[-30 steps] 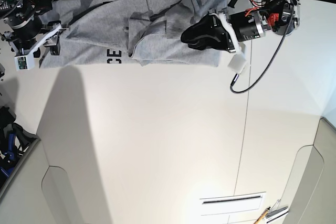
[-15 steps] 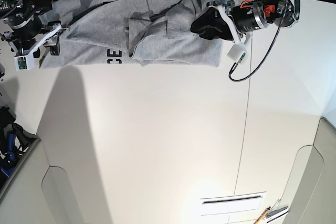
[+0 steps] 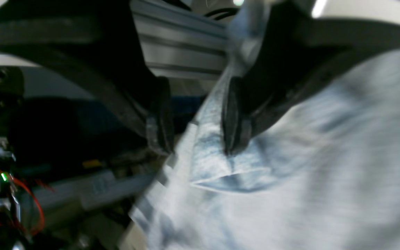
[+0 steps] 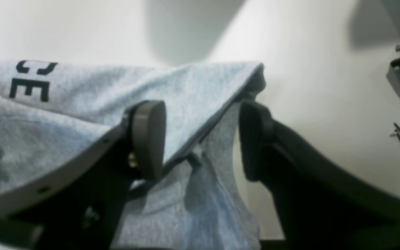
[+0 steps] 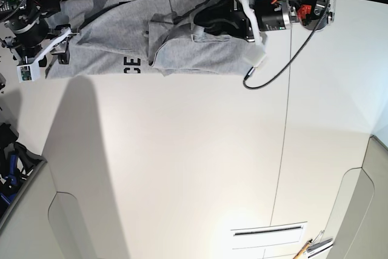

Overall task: Fold the T-shirt properly
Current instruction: 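Grasp the shirt's hem end with the left gripper, then fold the hem end toward the collar with the left gripper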

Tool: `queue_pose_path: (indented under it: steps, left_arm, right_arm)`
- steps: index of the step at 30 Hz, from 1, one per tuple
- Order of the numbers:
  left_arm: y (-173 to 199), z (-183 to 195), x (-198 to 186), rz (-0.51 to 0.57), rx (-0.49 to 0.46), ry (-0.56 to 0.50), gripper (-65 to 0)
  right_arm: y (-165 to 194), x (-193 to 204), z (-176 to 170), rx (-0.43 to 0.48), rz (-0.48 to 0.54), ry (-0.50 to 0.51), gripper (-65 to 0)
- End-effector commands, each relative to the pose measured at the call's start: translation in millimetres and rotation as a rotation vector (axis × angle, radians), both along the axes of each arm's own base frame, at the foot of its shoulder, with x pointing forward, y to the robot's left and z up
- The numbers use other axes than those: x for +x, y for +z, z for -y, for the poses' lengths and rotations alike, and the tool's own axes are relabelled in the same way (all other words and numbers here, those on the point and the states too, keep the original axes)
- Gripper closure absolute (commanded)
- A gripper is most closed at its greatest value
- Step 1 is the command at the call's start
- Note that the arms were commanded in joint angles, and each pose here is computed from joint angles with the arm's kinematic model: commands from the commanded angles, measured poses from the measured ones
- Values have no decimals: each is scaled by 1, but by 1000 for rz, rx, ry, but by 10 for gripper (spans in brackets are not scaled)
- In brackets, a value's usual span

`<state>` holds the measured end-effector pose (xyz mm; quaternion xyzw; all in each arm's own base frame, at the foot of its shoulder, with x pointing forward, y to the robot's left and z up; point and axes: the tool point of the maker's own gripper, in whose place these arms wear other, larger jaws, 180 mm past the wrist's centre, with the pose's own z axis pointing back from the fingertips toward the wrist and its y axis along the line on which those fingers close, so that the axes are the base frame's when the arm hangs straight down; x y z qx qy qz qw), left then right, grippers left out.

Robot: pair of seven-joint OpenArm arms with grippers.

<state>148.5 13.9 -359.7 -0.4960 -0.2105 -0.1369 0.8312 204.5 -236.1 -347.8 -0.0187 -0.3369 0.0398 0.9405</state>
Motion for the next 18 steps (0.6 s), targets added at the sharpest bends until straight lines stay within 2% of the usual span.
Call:
queue_pose_path:
  steps: [1,6,9,14,16,18]
  left_arm:
    - [8,9,-1,25,-25,-26,-275]
    - [3,33,-16,28,-14,-112,-275]
    - [11,37,-15,50,-28,-123,-275]
    - [51,34,-3,211,-12,-120,-275]
    - [60,22,6,287,58,-96,-275]
    - [58,4,18,339,168,-55,-275]
  right_arm:
    - [9,6,3,-10,41,3,-334]
    - [9,6,2,-10,41,3,-334]
    - [9,6,3,-10,41,3,-334]
    - [9,6,2,-10,41,3,-334]
    - [9,6,2,-9,40,3,-334]
    - [9,6,2,-10,40,3,-334]
